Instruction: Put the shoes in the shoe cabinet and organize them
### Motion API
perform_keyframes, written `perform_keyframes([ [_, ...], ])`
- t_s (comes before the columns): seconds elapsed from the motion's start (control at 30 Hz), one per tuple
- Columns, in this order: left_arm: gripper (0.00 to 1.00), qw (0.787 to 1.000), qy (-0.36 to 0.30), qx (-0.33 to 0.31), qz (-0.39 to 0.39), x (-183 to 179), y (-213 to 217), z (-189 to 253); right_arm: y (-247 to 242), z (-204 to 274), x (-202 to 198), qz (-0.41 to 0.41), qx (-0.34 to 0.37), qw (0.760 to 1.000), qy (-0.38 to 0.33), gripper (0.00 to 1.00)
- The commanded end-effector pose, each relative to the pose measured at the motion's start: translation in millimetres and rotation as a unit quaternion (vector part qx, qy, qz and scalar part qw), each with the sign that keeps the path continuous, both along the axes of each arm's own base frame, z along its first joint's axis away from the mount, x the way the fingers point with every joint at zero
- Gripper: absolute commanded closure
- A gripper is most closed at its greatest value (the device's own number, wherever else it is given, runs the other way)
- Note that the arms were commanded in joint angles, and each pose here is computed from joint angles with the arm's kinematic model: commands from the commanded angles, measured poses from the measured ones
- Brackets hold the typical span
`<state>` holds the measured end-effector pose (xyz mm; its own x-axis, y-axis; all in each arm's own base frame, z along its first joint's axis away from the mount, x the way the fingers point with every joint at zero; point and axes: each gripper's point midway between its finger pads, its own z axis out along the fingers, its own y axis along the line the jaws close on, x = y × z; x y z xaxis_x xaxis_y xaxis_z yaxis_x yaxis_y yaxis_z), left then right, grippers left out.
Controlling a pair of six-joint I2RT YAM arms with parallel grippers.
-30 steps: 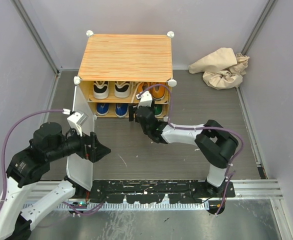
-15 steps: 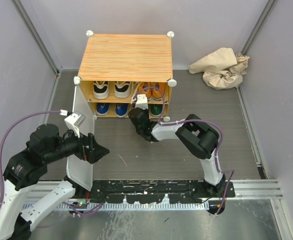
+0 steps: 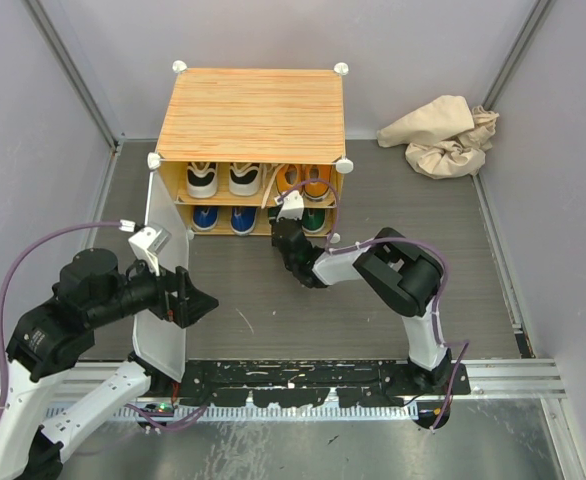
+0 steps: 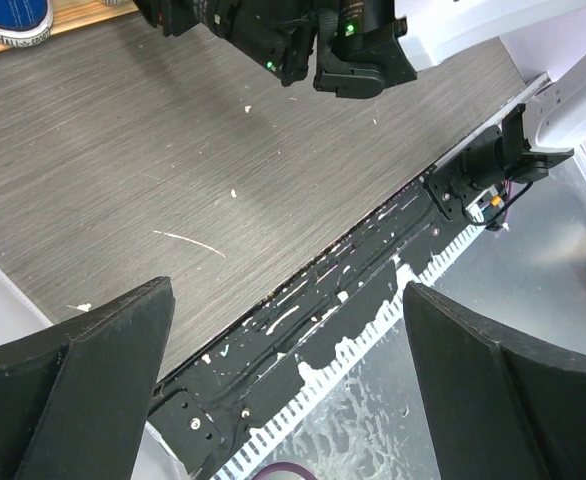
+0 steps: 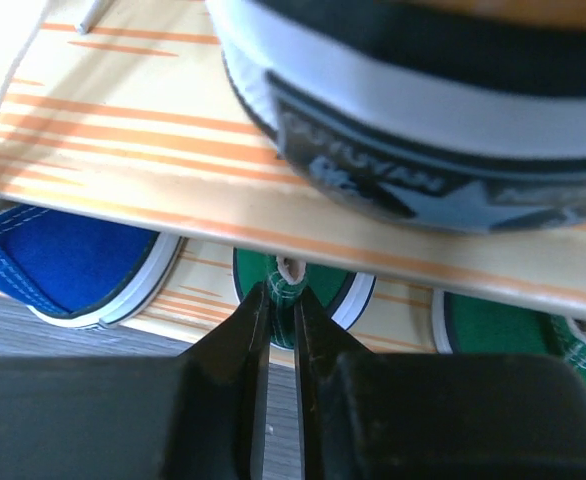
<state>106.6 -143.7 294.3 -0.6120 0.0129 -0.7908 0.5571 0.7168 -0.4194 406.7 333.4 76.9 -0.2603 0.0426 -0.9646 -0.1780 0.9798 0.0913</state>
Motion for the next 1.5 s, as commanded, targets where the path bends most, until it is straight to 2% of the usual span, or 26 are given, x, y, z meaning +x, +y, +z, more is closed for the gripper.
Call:
perform_keyframes([
  [0.0,0.02,1.0,-0.023,-0.005,0.001,2,2,6,24,51,3,0.06,0.152,0.986,-0.025,0.91],
  [0.07,0.02,1.0,-0.024,-0.005,0.002,1,2,6,24,49,5,0.073,0.178,0.981,-0.01,0.91],
  [0.17,0.02,1.0,-0.024,-0.003,0.005,1,4,6,23,44,4,0.072,0.177,0.982,-0.002,0.89],
  [0.23,0.02,1.0,-0.025,-0.002,0.005,1,4,6,19,41,4,0.067,0.167,0.984,0.004,0.75],
  [0.33,0.02,1.0,-0.026,-0.002,0.005,1,4,7,11,43,-2,0.054,0.153,0.987,0.009,0.48],
  [0.37,0.02,1.0,-0.028,-0.003,0.005,2,4,8,9,43,-7,0.055,0.146,0.988,0.011,0.43],
  [0.6,0.02,0.998,-0.054,-0.017,0.005,5,2,36,10,74,-61,0.087,0.108,0.99,0.003,0.29],
  [0.73,0.02,0.997,-0.075,-0.034,0.007,7,1,62,-3,91,-100,0.076,0.063,0.995,-0.004,0.17],
  [0.93,0.02,0.993,-0.107,-0.006,0.047,24,13,82,-59,105,-148,0.06,0.021,0.997,0.035,0.13],
  [1.03,0.02,0.983,-0.129,0.033,0.125,44,38,93,-95,115,-167,0.05,0.013,0.997,0.049,0.09],
  [1.17,0.02,0.956,-0.16,0.07,0.237,61,80,102,-134,135,-191,0.052,0.019,0.997,0.063,0.01],
  [1.33,0.02,0.931,-0.152,0.094,0.319,61,112,89,-173,157,-215,0.045,0.033,0.995,0.083,0.0],
  [1.47,0.02,0.923,-0.129,0.114,0.343,63,120,65,-187,169,-224,0.041,0.026,0.994,0.093,0.0],
])
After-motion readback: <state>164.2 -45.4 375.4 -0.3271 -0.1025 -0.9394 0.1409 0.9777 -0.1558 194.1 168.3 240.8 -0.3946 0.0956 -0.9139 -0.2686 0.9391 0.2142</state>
